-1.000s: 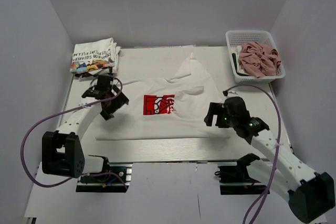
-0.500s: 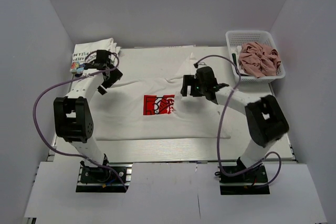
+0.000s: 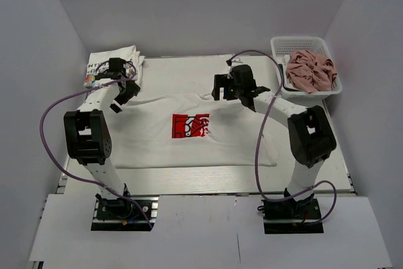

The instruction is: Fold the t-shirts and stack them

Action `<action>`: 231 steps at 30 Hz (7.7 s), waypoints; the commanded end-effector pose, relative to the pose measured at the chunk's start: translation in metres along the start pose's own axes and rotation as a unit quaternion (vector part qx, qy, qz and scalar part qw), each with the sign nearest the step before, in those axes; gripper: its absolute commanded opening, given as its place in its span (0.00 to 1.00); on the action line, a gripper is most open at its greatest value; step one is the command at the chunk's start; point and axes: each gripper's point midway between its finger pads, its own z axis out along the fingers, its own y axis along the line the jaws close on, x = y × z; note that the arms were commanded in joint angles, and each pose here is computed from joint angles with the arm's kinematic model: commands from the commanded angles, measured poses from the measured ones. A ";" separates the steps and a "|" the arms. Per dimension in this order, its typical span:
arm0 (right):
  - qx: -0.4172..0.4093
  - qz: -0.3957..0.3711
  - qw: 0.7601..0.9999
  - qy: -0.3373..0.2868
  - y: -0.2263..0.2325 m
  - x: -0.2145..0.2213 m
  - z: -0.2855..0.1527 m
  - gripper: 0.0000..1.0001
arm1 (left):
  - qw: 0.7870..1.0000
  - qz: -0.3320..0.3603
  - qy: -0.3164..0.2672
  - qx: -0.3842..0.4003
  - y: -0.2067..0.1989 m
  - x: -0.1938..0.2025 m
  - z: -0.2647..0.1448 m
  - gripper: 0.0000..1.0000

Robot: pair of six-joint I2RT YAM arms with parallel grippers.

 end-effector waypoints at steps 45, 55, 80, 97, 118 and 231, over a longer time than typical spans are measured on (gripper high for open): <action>0.086 0.035 0.993 -0.074 -0.105 -0.098 0.094 0.90 | 0.999 0.006 0.029 -0.023 -0.029 -0.020 0.077 0.88; 0.112 -0.002 0.989 -0.098 -0.126 -0.105 0.145 0.90 | 0.999 0.013 0.035 -0.028 -0.034 -0.023 0.085 0.63; 0.160 -0.019 0.981 -0.109 -0.109 -0.117 0.134 0.90 | 0.999 0.014 0.031 -0.016 -0.028 -0.015 0.080 0.00; 0.152 0.019 0.985 -0.076 -0.094 -0.094 0.137 0.90 | 0.999 0.020 0.035 -0.020 -0.024 -0.010 0.083 0.00; 0.145 0.015 0.982 -0.120 -0.065 -0.134 0.092 0.90 | 0.999 0.021 0.038 -0.023 -0.020 -0.006 0.086 0.00; 0.155 0.102 0.981 0.056 -0.045 0.147 -0.219 0.91 | 0.997 -0.060 0.014 -0.041 0.105 0.065 -0.059 1.00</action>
